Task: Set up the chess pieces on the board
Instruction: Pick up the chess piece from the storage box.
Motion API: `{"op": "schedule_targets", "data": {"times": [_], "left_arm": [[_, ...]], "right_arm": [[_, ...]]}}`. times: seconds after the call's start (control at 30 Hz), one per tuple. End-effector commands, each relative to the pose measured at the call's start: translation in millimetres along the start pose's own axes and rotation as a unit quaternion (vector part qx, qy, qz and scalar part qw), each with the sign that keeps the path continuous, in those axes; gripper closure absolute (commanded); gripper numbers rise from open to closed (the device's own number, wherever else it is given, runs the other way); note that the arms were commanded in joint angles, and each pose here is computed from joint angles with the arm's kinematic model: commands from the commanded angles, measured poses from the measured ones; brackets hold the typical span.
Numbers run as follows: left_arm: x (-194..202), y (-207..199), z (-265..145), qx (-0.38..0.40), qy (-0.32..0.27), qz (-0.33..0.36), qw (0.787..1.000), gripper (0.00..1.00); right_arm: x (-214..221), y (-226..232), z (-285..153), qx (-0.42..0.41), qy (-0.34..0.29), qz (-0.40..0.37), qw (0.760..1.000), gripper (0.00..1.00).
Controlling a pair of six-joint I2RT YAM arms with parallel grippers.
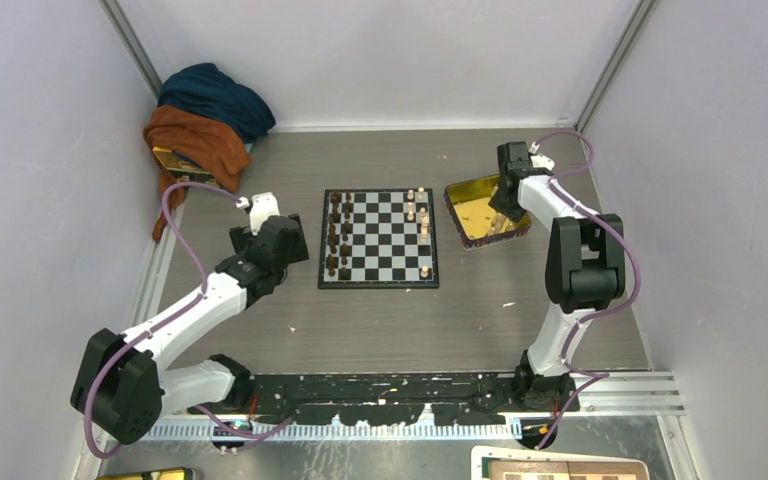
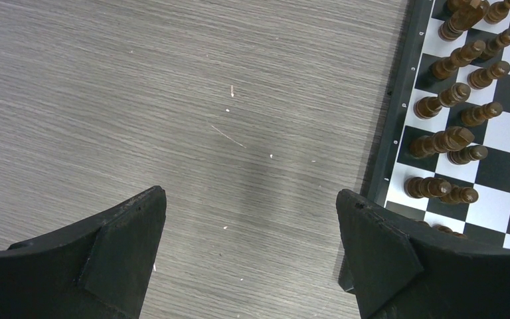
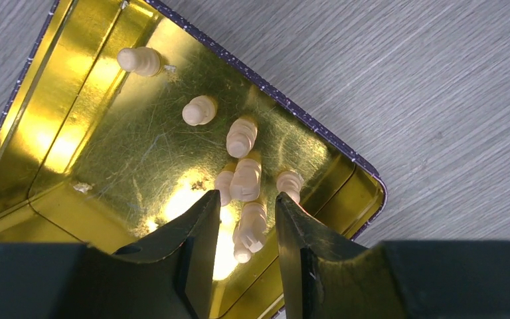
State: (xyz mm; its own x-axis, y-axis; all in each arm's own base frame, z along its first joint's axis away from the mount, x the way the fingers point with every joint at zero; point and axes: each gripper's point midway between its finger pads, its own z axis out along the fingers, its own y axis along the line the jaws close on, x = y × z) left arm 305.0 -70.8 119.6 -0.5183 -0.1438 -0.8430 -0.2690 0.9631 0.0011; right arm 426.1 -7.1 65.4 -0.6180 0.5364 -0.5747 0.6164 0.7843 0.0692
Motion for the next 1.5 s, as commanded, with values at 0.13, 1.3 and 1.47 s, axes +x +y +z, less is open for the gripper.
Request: {"op": "schedule_targets", "data": {"times": [0.13, 1.3, 1.47], "left_arm": [[-27.1, -12.8, -1.1, 0.011, -0.034, -0.030, 0.999, 0.00], [-27.4, -7.6, -7.6, 0.011, -0.037, -0.042, 0.998, 0.00], [-28.2, -6.7, -9.8, 0.013, -0.038, -0.043, 0.998, 0.00]], "right_arm": [[-22.8, 14.7, 2.5, -0.024, -0.021, 0.018, 0.999, 0.58], [-43.4, 16.6, -16.6, -0.043, -0.040, 0.015, 0.998, 0.99], [-55.4, 19.0, -31.3, -0.053, -0.055, 0.015, 0.997, 0.99]]}}
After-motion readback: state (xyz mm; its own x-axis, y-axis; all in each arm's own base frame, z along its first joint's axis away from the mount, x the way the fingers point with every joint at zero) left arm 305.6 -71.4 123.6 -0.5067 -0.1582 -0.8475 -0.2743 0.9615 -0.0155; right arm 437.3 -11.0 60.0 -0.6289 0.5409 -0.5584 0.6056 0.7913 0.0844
